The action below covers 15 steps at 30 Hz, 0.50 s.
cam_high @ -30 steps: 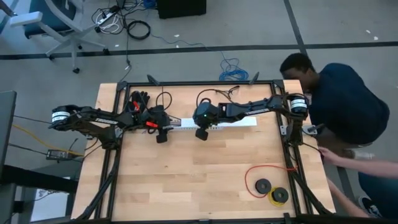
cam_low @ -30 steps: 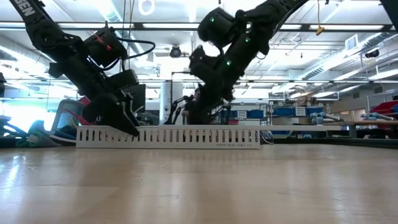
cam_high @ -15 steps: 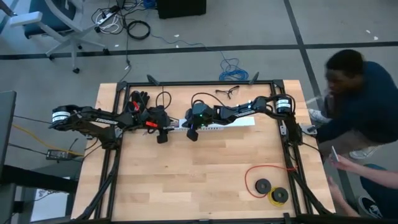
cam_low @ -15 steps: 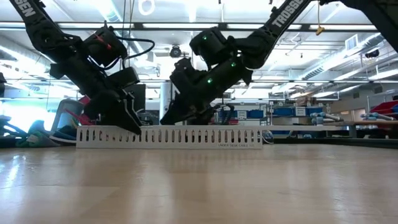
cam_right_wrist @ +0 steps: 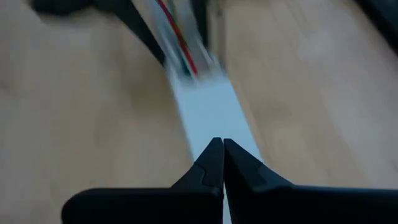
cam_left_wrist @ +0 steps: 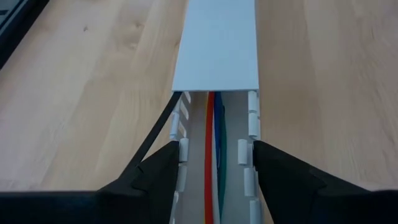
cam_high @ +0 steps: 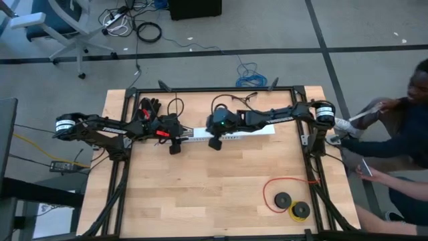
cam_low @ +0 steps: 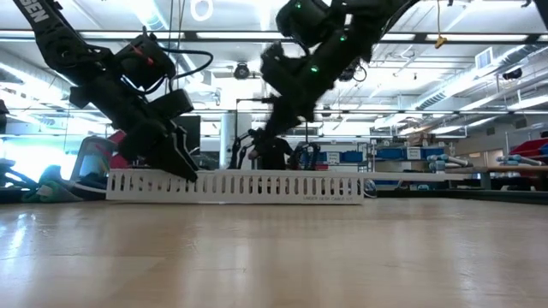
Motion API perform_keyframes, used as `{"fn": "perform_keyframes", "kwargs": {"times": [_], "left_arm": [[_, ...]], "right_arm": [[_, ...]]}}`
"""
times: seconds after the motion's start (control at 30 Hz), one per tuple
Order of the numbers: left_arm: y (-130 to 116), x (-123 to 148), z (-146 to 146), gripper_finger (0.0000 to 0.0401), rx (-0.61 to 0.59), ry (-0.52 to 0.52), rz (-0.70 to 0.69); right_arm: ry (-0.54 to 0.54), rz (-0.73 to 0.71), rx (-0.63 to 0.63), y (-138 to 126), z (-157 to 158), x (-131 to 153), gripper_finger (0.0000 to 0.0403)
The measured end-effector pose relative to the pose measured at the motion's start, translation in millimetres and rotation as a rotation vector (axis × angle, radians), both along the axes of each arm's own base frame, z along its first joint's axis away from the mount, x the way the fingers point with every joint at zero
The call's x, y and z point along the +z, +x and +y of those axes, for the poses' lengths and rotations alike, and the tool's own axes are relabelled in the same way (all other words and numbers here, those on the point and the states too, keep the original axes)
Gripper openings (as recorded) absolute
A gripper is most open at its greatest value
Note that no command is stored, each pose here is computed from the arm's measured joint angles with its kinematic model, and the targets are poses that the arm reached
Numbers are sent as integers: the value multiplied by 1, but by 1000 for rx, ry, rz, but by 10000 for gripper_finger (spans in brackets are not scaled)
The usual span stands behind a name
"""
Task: Ziptie cables
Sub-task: Close the white cable duct
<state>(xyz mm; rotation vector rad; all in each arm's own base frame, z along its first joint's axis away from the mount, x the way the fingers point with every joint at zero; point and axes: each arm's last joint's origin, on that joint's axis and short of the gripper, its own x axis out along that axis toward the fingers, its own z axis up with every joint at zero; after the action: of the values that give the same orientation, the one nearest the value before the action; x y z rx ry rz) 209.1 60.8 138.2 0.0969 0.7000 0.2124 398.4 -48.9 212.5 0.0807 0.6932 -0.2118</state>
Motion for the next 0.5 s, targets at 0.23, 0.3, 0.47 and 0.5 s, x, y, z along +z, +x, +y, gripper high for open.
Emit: {"fn": "perform_keyframes", "kwargs": {"times": [0.23,0.3,0.47,0.5], "left_arm": [[3,-5,1,209,-10,-10,-4],[6,-7,1,209,-11,-22,-17],[11,-10,2,209,0,-29,-37],[11,-10,2,209,3,-35,-41]], "right_arm": [[149,125,-18,5,-9,-43,0],[195,28,33,22,-15,-59,0],[111,-117,104,48,-21,-59,0],[89,-143,116,48,-20,-53,0]]}}
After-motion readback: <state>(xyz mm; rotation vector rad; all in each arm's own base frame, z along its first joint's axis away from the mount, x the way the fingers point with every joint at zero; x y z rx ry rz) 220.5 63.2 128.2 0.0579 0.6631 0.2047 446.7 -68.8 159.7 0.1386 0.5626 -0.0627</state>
